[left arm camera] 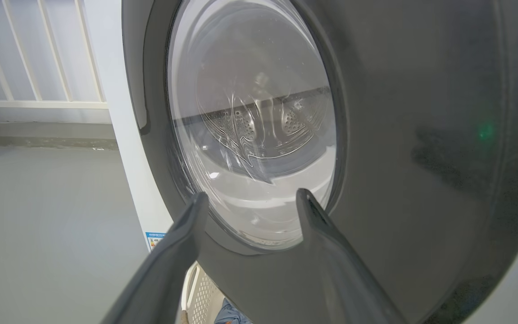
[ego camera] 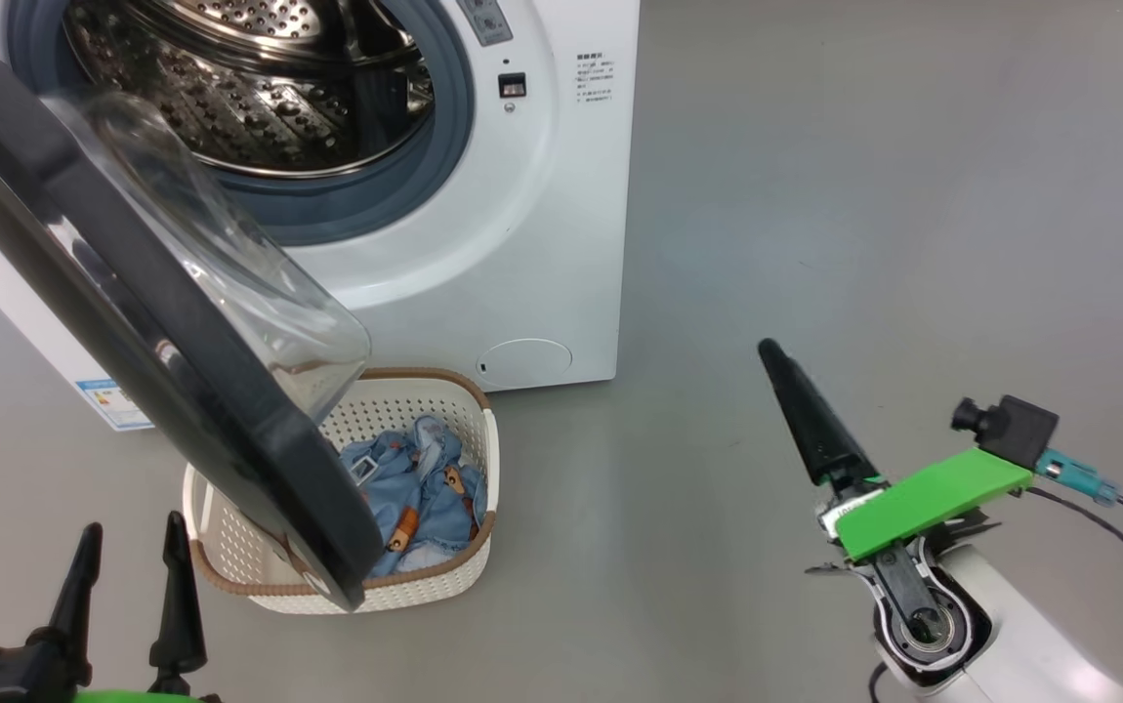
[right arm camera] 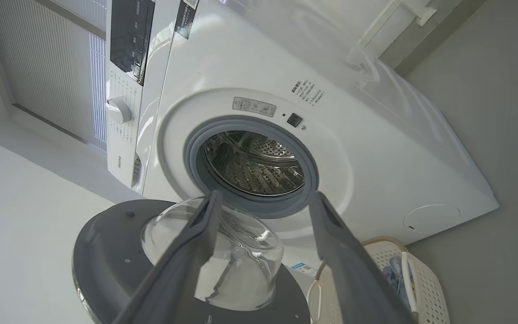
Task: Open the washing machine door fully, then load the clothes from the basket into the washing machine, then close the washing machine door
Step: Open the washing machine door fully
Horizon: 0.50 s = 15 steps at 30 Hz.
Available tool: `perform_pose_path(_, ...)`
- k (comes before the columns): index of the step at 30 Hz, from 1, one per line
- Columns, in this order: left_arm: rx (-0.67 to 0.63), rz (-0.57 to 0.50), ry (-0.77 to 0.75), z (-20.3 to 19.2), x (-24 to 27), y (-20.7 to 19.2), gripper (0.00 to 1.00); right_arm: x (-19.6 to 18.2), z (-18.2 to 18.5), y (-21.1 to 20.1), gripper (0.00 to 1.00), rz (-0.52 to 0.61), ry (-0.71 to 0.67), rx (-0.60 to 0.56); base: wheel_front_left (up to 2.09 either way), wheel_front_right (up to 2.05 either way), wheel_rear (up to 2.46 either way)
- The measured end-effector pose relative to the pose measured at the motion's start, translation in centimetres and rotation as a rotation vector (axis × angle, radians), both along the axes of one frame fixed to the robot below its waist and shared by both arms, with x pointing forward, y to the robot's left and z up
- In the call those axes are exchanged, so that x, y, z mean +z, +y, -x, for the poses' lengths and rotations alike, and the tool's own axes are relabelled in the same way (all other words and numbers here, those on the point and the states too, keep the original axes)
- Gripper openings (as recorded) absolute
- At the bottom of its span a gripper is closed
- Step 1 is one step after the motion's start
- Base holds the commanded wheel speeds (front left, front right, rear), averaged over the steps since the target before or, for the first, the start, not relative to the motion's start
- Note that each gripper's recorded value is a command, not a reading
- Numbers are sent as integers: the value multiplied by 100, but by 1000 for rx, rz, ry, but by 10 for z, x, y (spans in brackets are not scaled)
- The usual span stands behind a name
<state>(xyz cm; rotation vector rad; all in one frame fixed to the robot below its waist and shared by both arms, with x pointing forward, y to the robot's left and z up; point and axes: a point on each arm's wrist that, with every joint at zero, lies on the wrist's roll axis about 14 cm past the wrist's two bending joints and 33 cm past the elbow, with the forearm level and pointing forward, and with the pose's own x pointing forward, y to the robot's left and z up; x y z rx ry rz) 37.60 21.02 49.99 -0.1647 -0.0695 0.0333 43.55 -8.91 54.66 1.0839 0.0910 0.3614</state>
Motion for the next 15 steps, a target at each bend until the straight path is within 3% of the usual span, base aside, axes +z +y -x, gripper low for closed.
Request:
perform_pose_path(5,-9,1,1,0,0,-3,100,-6,-9,-28,100,190,-63,-97,0,0,0)
perform_pose_path(9,-8,2,3,0,-1,-3,100,12,-19,-56,100,329,-161,-209,0,0,0)
perform_pose_path(15,-4,3,0,1,0,-2,100,15,-10,-63,100,506,-238,-284,0,0,0)
